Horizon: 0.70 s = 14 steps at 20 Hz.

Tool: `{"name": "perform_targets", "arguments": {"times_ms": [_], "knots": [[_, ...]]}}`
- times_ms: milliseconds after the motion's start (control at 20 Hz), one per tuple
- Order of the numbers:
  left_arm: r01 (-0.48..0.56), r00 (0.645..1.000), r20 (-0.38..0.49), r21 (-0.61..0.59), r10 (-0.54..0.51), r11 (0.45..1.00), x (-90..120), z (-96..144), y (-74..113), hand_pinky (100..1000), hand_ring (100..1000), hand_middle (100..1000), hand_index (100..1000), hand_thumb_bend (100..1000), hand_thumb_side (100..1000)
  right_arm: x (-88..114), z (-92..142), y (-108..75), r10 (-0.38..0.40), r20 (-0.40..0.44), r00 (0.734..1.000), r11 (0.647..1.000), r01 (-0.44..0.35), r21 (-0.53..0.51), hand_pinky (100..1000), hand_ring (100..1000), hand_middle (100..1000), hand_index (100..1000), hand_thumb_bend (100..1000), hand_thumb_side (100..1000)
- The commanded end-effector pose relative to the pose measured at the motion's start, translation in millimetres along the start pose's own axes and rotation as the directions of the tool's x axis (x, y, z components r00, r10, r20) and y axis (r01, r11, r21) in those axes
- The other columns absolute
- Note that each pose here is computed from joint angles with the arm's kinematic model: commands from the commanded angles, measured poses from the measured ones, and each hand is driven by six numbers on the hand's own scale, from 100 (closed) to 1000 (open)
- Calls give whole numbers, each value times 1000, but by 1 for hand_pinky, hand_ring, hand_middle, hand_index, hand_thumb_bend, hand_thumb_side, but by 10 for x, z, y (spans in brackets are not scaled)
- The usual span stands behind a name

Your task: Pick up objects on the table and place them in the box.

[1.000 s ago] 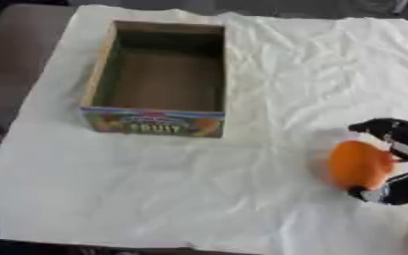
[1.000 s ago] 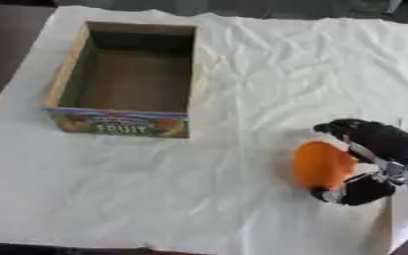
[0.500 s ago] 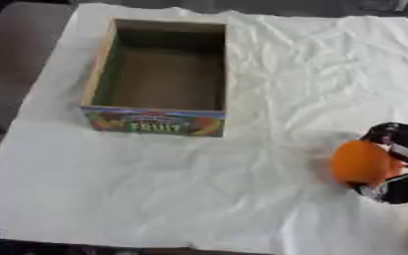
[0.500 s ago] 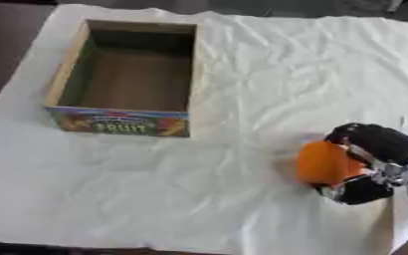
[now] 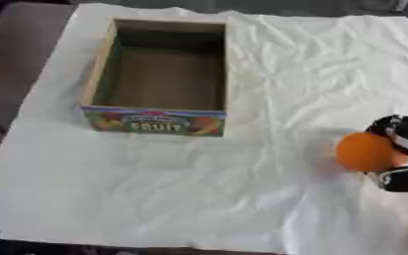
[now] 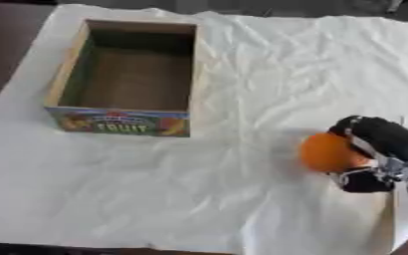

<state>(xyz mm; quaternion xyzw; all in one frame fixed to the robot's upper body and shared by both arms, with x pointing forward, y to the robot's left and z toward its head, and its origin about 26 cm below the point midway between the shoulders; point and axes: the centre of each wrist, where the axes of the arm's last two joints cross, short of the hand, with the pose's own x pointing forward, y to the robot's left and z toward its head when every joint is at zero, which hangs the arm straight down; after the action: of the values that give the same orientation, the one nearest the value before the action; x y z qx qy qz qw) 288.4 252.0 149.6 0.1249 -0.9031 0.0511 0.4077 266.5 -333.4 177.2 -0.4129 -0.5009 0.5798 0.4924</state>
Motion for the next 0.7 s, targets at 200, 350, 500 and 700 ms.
{"name": "perform_targets", "arguments": {"times_ms": [200,350,500,700], "knots": [[-9,1000,26,-5,9,1000,63,-39,-16,314,699,862,658,100,767,-10,2,-270,-6,24,1000,993,9,-115,865,862,600,692,100,100],[-9,1000,27,-6,10,1000,64,-40,-18,314,699,862,658,100,767,-10,-15,-405,0,34,999,985,6,-173,865,862,599,691,100,100],[-12,999,31,-6,12,1000,67,-45,-22,315,698,861,658,100,766,20,-41,-636,23,60,998,967,-7,-256,866,859,594,690,100,100],[-18,999,32,-11,18,1000,71,-48,-35,315,699,861,658,100,765,143,-80,-1002,47,119,992,936,-2,-352,867,859,592,691,100,100]]}}
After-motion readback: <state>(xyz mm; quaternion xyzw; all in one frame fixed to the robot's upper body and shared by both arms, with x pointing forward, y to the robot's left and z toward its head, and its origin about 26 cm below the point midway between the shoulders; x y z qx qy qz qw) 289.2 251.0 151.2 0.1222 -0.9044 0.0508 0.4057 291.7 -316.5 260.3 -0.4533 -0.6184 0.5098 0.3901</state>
